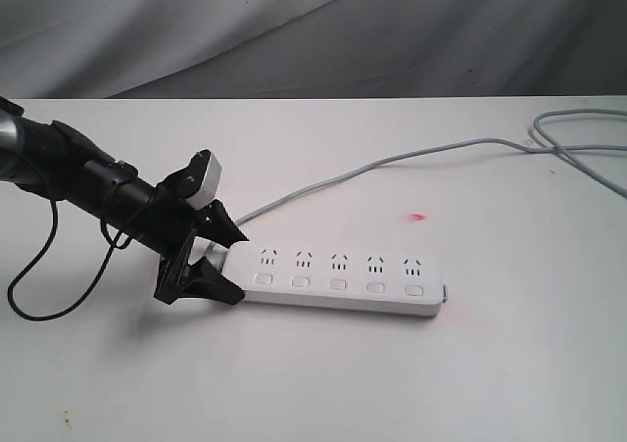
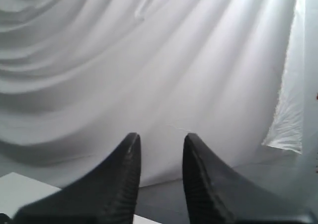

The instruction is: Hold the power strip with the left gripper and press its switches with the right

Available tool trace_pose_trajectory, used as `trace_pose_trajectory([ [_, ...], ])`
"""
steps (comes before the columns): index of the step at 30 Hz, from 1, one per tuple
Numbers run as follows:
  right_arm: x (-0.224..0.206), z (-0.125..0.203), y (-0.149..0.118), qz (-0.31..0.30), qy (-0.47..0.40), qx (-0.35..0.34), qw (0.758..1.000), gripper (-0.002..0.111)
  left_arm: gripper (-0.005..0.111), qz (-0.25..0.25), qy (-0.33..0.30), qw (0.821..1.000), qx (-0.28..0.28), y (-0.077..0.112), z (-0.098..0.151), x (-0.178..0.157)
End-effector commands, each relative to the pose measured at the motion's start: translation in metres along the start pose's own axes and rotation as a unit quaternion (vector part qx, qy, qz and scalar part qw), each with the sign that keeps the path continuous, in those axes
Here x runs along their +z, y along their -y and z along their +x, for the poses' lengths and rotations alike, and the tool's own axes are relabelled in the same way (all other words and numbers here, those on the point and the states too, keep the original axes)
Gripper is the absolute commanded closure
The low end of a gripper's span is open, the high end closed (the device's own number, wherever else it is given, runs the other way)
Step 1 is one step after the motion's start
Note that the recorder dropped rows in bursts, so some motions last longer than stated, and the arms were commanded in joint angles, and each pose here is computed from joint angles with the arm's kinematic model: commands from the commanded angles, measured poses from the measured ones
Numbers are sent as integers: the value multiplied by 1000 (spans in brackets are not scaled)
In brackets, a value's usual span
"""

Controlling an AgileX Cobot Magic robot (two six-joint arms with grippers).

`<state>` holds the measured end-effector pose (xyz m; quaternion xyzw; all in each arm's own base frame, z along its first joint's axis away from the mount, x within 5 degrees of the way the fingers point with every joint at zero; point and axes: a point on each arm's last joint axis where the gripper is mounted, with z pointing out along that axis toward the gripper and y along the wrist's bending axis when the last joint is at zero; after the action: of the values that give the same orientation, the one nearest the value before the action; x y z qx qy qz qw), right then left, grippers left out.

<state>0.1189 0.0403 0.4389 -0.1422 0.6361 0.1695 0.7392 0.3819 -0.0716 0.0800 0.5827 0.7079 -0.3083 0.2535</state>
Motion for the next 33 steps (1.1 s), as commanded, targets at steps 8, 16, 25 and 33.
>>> trace_pose_trajectory([
  [8,-56,-12,-46,-124,17,-49,991,93,66,3,-1,1000,0,0,1,0],
  [16,-82,-18,-56,-112,50,-91,988,93,66,3,-1,1000,0,0,1,0],
  [25,-84,-19,-57,-112,55,-90,988,93,66,3,-1,1000,0,0,1,0],
  [33,-83,-19,-54,-97,55,-99,989,93,66,3,-1,1000,0,0,1,0],
])
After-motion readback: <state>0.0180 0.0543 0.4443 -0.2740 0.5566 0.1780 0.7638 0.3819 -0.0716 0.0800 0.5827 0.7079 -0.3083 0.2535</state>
